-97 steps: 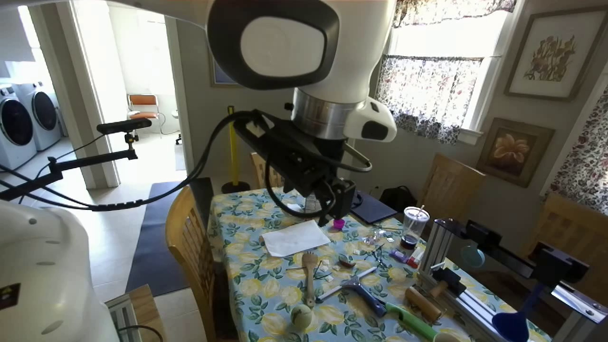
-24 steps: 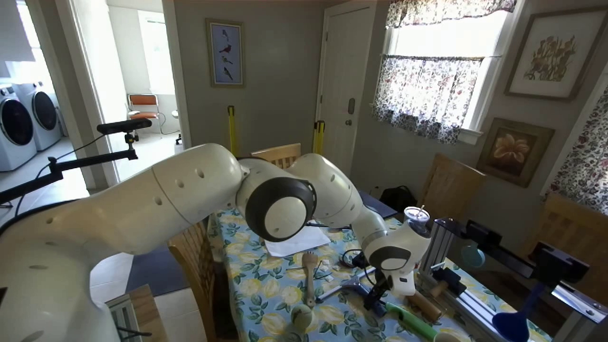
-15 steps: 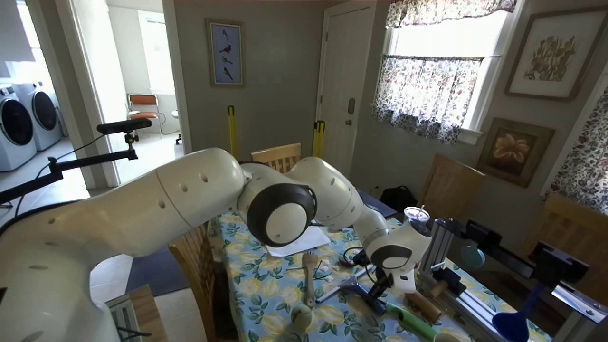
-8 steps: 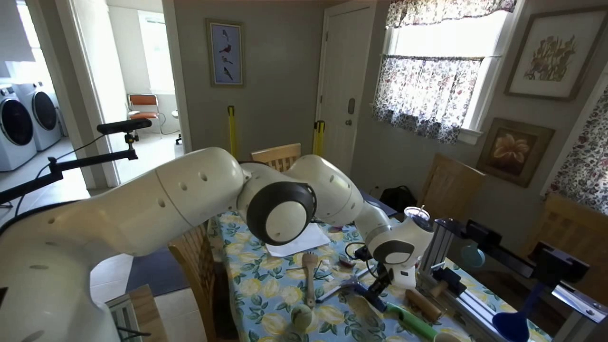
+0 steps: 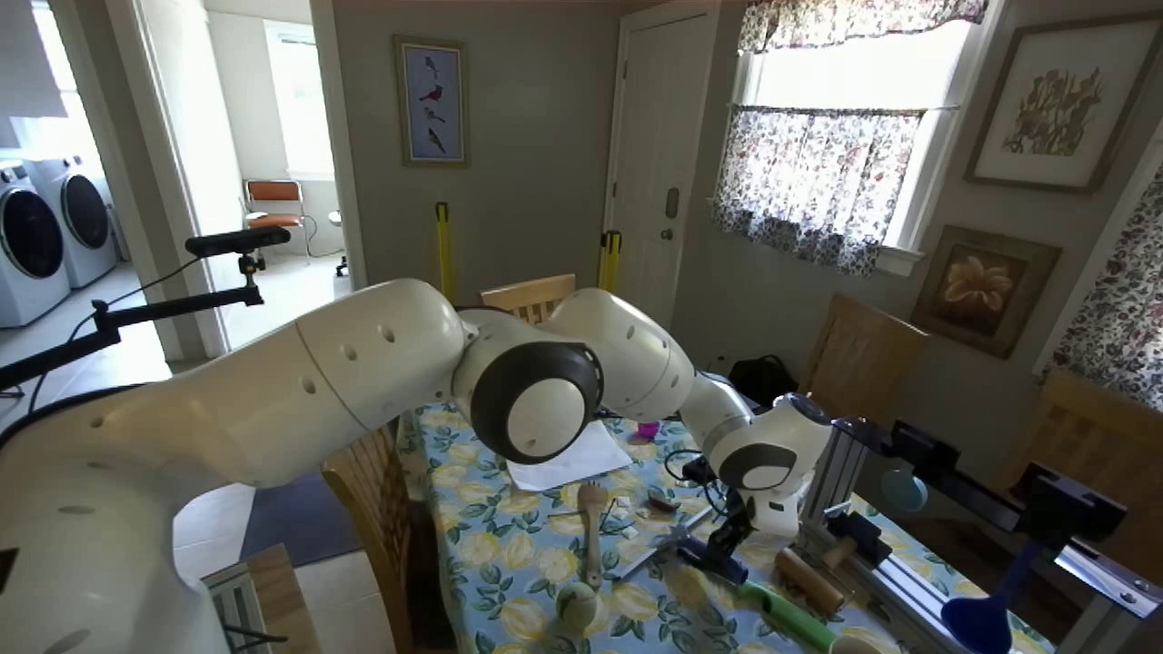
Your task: Move the window wiper to the left
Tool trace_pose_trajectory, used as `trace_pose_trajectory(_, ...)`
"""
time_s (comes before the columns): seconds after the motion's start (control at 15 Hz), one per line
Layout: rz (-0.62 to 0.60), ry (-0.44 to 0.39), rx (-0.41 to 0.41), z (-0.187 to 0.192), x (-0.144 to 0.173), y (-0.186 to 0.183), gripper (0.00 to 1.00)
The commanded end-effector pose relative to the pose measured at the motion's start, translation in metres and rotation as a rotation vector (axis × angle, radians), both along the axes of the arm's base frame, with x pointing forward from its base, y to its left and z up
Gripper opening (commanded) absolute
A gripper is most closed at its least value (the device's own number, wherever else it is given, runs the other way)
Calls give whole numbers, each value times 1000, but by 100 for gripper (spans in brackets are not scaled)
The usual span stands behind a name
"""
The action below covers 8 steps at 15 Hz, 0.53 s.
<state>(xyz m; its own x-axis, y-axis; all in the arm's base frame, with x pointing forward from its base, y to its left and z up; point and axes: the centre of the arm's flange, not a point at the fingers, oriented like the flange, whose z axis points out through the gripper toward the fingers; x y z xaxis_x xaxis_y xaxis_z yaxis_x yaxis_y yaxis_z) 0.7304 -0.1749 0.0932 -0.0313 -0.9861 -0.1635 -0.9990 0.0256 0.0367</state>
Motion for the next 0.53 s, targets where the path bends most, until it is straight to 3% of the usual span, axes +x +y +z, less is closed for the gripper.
trace_pose_trajectory(0.0, -15, 32, -28, 5, 12, 12, 14)
trace_pose_trajectory(0.47, -20, 46, 3, -1, 18, 38, 14)
